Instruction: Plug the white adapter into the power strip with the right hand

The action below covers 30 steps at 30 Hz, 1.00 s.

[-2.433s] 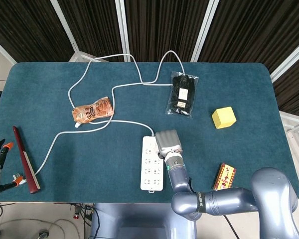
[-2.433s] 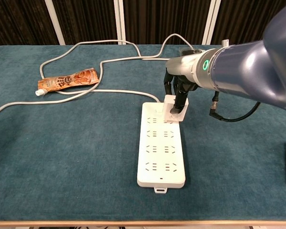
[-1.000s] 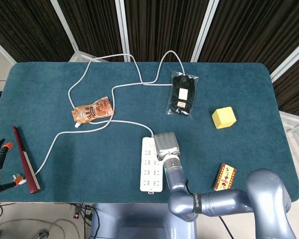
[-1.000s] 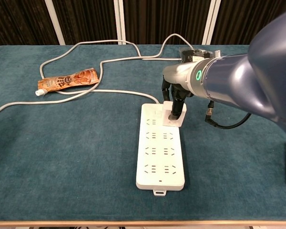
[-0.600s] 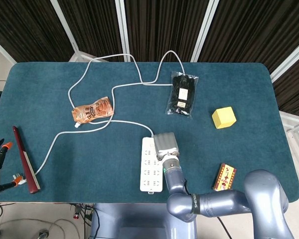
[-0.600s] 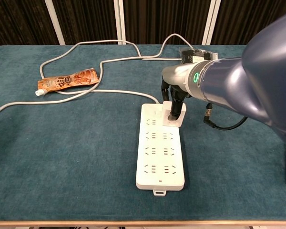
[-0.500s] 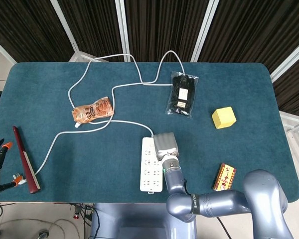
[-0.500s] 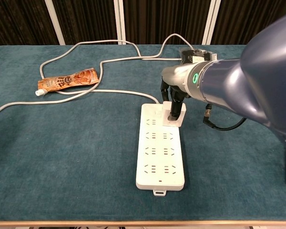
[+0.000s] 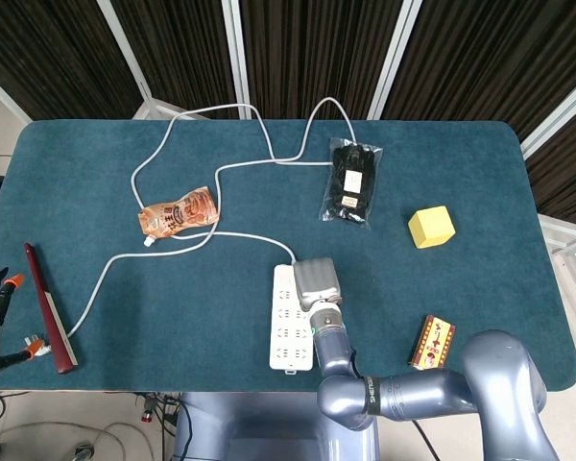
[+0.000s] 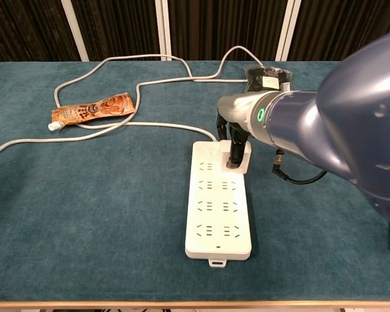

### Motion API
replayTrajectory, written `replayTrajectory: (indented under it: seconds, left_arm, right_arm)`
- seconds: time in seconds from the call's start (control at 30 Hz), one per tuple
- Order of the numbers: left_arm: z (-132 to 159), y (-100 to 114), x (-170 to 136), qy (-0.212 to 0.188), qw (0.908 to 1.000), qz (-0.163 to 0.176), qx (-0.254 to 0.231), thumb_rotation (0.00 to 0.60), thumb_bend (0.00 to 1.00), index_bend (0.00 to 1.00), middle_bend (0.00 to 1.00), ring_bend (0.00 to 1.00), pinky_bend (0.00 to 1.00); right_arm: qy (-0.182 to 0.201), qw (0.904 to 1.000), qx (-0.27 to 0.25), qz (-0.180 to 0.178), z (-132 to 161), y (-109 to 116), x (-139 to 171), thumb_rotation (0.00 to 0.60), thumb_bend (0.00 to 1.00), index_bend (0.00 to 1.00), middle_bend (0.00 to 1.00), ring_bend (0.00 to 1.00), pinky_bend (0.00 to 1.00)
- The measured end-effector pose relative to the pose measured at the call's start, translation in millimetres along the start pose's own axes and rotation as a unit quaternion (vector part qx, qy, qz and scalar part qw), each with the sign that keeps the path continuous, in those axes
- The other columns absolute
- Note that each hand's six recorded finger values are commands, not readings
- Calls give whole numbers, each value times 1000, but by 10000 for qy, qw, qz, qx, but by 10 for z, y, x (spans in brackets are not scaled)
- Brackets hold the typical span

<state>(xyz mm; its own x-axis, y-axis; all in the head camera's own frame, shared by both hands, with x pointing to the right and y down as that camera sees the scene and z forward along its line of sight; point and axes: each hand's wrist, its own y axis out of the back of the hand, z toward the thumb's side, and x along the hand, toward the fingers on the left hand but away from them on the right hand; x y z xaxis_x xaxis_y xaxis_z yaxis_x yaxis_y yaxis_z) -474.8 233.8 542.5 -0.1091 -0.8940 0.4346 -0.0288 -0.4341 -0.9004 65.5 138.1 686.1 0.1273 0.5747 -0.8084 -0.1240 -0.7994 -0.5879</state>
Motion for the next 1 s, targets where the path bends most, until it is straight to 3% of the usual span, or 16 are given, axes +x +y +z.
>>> replayTrajectory:
  seconds: [0.3,0.47,0.7,1.0]
  left_arm:
    - [1,-4,0,1,10000,-10,8,600,100,125,0,0,0]
    - [-3,0,0,18,10000,1,3,600,100,125,0,0,0]
    - [-10,-11,-1,69,10000,-36,15,600,100,125,0,0,0]
    - [-15,-6,-2,85,10000,-33,11,600,100,126,0,0,0]
  right_arm:
    - [17,10000,-35,32,-14,13,5,600,705,841,771,1000,1000]
    - [49,10000,49,60,-28,17,10,600,703,716,692,1000,1000]
    - [77,9997,173,124,-37,13,21,600,524,551,505,1000,1000]
    - [79,9991,361,188,-54,31,37,600,442,489,457,1000,1000]
